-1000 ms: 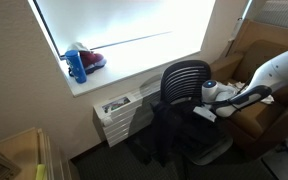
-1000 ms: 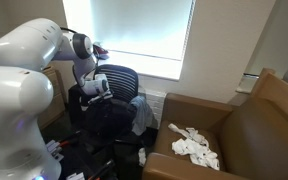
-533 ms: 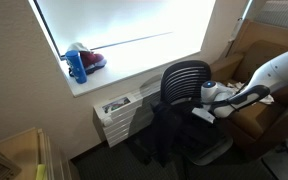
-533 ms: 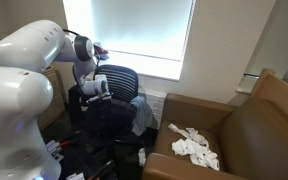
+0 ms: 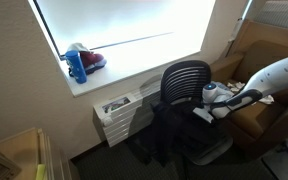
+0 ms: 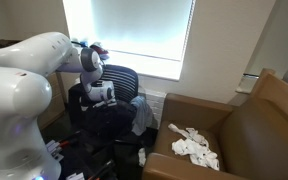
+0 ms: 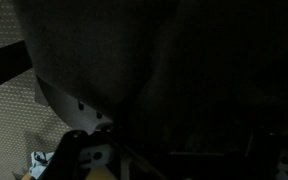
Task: Pick the black garment on the chair, put it on the sofa then move the black chair
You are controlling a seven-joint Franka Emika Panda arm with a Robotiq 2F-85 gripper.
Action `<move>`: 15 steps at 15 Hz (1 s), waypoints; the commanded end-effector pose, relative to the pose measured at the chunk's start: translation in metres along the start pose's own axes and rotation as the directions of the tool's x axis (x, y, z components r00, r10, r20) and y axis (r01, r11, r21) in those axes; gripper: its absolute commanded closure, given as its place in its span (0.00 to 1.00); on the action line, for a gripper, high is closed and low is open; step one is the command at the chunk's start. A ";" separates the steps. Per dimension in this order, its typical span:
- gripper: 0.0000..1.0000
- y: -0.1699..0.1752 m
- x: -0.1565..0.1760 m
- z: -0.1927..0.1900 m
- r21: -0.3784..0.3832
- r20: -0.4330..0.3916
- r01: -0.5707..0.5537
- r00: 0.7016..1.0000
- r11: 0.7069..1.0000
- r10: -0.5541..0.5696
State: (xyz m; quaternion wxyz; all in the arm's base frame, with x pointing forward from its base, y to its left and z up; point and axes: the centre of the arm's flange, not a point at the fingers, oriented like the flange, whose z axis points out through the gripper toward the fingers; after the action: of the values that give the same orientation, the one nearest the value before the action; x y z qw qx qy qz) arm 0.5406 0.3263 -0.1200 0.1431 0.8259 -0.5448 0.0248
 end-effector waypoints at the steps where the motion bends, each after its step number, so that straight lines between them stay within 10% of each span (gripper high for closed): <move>1: 0.00 -0.002 -0.002 0.001 0.007 -0.001 0.017 1.000 1.000 -0.017; 2: 0.25 -0.002 -0.003 -0.001 0.002 0.014 0.024 1.000 1.000 -0.024; 15: 1.00 -0.003 0.004 -0.009 0.002 0.024 0.050 0.998 0.999 -0.050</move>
State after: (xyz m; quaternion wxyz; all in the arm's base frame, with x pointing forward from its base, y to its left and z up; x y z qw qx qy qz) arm 0.5441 0.3310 -0.1185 0.1375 0.8356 -0.5313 0.0250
